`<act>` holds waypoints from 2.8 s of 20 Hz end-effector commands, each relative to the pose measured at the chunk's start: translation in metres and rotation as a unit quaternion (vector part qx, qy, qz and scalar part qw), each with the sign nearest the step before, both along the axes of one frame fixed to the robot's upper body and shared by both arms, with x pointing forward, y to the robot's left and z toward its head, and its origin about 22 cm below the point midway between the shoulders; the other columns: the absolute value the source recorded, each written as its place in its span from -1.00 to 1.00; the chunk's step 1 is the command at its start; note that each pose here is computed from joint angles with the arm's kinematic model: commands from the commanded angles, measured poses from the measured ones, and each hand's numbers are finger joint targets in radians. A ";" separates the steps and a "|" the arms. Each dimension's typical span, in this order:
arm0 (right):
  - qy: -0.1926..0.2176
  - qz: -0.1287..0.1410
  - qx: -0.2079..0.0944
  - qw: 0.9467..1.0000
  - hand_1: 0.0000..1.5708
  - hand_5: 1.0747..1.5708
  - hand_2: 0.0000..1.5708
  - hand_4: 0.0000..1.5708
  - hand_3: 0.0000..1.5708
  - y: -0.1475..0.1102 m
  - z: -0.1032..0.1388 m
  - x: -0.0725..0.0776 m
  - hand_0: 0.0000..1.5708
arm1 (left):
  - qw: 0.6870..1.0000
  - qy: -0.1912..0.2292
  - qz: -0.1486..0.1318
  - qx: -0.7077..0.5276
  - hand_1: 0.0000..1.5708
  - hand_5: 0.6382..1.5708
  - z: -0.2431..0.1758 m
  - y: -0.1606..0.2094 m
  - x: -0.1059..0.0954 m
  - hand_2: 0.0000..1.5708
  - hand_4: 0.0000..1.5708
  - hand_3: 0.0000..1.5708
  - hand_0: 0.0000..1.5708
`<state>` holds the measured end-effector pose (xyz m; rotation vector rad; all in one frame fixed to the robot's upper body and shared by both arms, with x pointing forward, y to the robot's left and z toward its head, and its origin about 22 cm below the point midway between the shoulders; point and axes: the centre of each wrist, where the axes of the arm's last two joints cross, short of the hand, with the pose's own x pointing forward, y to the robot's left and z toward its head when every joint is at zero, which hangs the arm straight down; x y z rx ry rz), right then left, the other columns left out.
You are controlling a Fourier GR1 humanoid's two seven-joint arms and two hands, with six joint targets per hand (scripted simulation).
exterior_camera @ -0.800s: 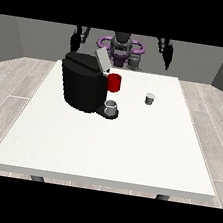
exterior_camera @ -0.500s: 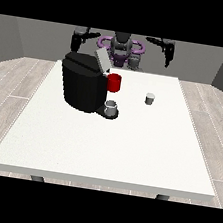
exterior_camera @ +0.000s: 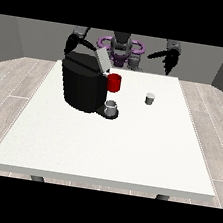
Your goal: Insert the coffee pod into the coffee machine and close the lid
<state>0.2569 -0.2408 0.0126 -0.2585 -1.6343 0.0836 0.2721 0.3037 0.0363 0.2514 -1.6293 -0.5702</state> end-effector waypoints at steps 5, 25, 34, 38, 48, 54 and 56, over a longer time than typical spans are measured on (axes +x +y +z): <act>-0.023 0.024 0.003 0.999 -1.00 1.00 -1.00 -1.00 -1.00 0.021 -0.002 0.012 -1.00 | 0.997 0.027 0.010 0.075 -1.00 1.00 0.032 0.024 0.047 -1.00 -1.00 -1.00 -1.00; -0.016 0.060 -0.014 0.998 -1.00 1.00 -1.00 -1.00 -1.00 0.067 0.026 0.048 -1.00 | 0.974 0.036 0.027 0.220 -0.03 1.00 0.018 0.008 0.104 0.12 -1.00 -0.21 -0.03; -0.021 0.069 0.007 0.997 -1.00 1.00 -1.00 -1.00 -1.00 0.060 0.010 0.049 -1.00 | 0.943 -0.013 0.021 0.331 0.18 1.00 0.010 0.016 0.107 0.29 -0.47 0.08 0.18; 0.023 0.064 0.006 0.998 -1.00 1.00 -1.00 -1.00 -1.00 0.053 -0.001 0.043 -1.00 | 0.920 0.060 -0.009 0.387 0.11 1.00 -0.014 0.018 0.096 0.30 -0.57 0.12 0.11; 0.023 0.030 -0.024 0.999 -1.00 1.00 -1.00 -1.00 -1.00 0.046 -0.007 0.049 -1.00 | 0.917 0.067 -0.025 0.392 0.16 1.00 -0.023 -0.001 0.110 0.34 -0.48 0.22 0.16; 0.070 0.004 -0.025 0.997 -1.00 1.00 -1.00 -1.00 -1.00 0.016 -0.026 0.044 -1.00 | 0.936 0.030 -0.065 0.344 0.74 1.00 0.000 0.009 0.117 0.74 -0.39 0.65 0.74; 0.051 0.005 -0.025 0.998 -1.00 1.00 -1.00 -1.00 -1.00 0.041 -0.023 0.045 -1.00 | 0.948 0.007 -0.068 0.310 0.83 1.00 0.010 -0.001 0.127 0.81 -0.38 0.72 0.83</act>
